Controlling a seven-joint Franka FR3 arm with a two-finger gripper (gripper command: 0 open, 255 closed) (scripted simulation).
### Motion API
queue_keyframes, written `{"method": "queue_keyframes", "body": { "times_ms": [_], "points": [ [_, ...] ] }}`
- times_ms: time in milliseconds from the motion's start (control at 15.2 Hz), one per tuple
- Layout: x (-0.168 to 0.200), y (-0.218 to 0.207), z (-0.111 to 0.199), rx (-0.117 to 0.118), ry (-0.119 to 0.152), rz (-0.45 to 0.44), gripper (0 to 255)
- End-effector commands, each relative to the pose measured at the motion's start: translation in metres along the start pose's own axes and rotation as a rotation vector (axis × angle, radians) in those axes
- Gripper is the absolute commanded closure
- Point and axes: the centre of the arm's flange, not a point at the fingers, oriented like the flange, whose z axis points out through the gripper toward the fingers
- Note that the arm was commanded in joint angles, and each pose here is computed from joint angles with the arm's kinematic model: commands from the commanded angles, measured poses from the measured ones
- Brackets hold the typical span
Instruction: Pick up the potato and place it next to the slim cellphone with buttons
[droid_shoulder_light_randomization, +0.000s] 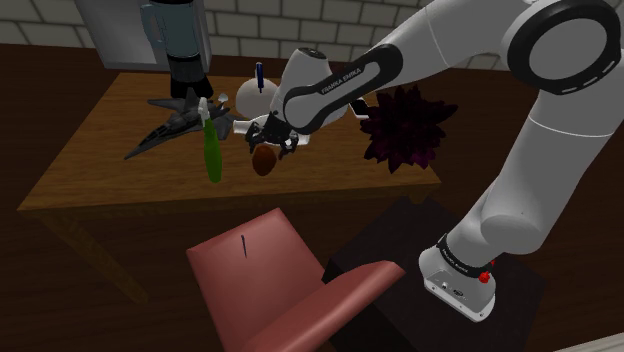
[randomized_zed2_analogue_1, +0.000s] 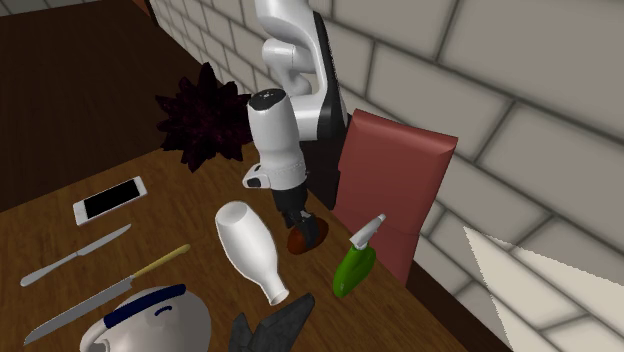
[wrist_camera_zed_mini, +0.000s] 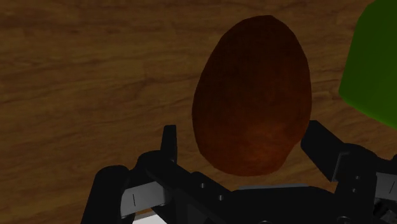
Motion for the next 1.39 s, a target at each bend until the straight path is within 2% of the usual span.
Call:
{"method": "queue_keyframes", "body": {
  "times_ms": [0,132,198,792,1320],
  "points": [
    [0.0,0.0,0.0,0.0,0.0,0.0,0],
    [0.0,0.0,0.0,0.0,0.0,0.0,0],
    [0.0,0.0,0.0,0.0,0.0,0.0,255],
    [0.0,0.0,0.0,0.0,0.0,0.0,255],
    [0.002,-0.014,-0.04,0.0,0.0,0.0,255]
  ]
}}
